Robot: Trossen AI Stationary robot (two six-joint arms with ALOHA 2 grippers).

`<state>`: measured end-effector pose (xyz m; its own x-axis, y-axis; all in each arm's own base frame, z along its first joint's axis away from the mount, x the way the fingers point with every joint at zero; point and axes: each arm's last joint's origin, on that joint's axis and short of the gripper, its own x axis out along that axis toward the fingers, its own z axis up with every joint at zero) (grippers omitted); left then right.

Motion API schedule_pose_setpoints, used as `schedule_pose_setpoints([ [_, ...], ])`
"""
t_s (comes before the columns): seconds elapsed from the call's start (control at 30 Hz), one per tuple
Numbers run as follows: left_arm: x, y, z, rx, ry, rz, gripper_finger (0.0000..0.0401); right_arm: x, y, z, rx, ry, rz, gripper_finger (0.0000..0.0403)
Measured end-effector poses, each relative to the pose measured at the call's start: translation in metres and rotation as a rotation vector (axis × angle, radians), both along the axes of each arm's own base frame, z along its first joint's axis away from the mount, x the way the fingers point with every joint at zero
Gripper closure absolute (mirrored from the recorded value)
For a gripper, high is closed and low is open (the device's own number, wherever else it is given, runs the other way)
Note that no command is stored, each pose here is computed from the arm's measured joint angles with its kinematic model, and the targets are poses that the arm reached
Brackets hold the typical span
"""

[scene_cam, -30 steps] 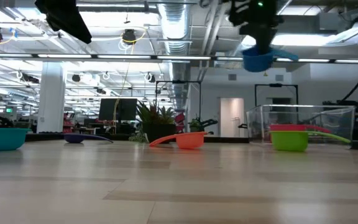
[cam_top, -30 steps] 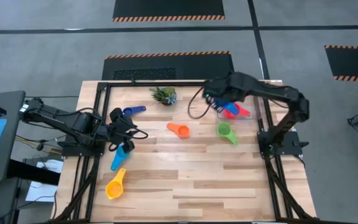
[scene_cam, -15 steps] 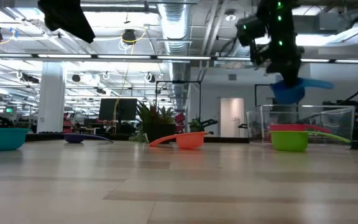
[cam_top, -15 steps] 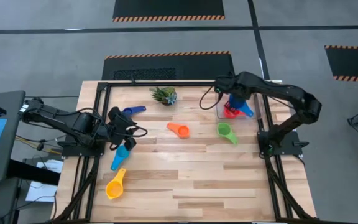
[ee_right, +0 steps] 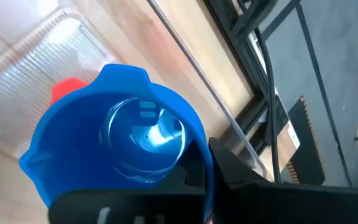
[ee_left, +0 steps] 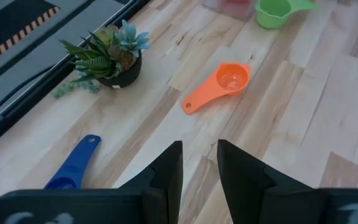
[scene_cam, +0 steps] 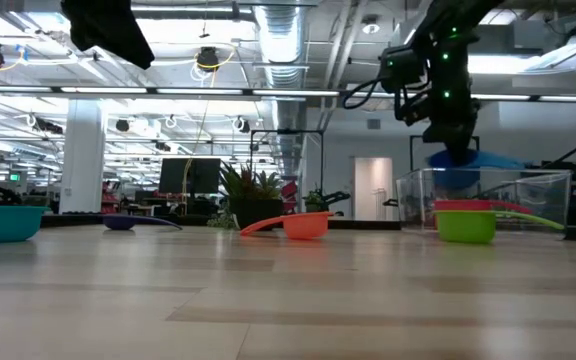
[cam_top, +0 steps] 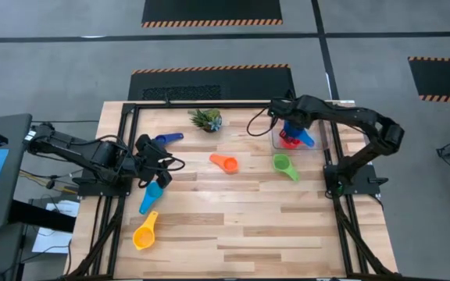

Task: Nest measuring cups in basket
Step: Stack the blue measuring cup on top of the red measuring cup in the transparent bin

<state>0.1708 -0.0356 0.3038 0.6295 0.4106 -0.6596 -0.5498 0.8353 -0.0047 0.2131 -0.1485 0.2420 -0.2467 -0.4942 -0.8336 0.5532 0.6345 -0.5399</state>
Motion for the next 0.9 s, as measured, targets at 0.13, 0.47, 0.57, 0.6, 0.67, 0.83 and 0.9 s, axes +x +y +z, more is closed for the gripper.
schedule_pose_setpoints([
  [0.13, 0.0, 0.0, 0.0, -0.02, -0.012, 0.02, 0.0313, 0.0, -0.004, 0.001, -0.019, 0.022, 0.045, 0.0395],
  [0.47, 0.0, 0.0, 0.0, -0.032, -0.02, 0.033, 0.0313, -0.001, -0.008, 0.001, 0.041, 0.124, 0.227, 0.0394],
  [0.57, 0.0, 0.0, 0.0, -0.041, -0.026, 0.043, 0.0313, -0.001, -0.009, 0.0, 0.089, 0.134, 0.296, 0.0394],
  [0.6, 0.0, 0.0, 0.0, -0.046, -0.029, 0.048, 0.0313, -0.001, -0.009, 0.0, 0.113, 0.13, 0.321, 0.0394],
  [0.67, 0.0, 0.0, 0.0, -0.056, -0.036, 0.058, 0.0313, -0.001, -0.009, -0.001, 0.15, 0.121, 0.356, 0.0394],
  [0.83, 0.0, 0.0, 0.0, -0.072, -0.046, 0.076, 0.0313, 0.0, -0.011, -0.001, 0.161, 0.111, 0.381, 0.0394],
  [0.9, 0.0, 0.0, 0.0, -0.072, -0.046, 0.076, 0.0313, -0.001, -0.011, -0.001, 0.192, 0.11, 0.417, 0.0394],
])
